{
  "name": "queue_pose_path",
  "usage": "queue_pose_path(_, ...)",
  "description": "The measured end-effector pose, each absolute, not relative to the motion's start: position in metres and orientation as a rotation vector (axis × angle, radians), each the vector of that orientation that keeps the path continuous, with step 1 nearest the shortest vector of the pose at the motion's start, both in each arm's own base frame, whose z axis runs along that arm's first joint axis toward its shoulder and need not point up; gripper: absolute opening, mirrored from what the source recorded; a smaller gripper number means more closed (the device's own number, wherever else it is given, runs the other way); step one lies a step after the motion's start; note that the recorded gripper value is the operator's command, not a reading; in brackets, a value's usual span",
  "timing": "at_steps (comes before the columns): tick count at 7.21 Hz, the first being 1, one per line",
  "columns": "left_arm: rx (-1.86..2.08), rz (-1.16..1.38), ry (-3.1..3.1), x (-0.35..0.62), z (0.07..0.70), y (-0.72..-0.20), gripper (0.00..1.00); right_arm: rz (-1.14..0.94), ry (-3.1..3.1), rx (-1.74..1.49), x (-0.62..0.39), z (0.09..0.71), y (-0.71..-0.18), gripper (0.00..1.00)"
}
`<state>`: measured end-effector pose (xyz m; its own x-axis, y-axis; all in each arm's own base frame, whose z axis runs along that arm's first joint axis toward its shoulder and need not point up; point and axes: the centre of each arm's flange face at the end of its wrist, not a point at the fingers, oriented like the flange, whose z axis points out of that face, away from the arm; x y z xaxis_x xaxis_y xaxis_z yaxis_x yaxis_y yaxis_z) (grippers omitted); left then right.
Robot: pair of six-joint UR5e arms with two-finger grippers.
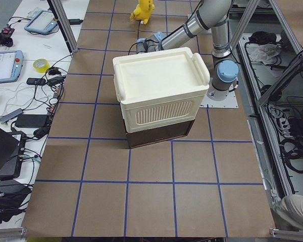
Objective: Pull drawer sideways
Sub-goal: 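Close the left gripper around the white drawer handle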
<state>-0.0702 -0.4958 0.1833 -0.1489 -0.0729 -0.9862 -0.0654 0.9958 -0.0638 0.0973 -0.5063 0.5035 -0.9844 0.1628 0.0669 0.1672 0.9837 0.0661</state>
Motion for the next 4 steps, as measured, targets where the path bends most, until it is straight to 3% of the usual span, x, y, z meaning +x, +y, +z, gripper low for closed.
queue_pose_path(4, -0.109, -0.001, 1.729, -0.0707, 0.1809, -0.4957, 0.59, -0.110, -3.068, -0.255, 0.0973, 0.5035, -0.5063, 1.00)
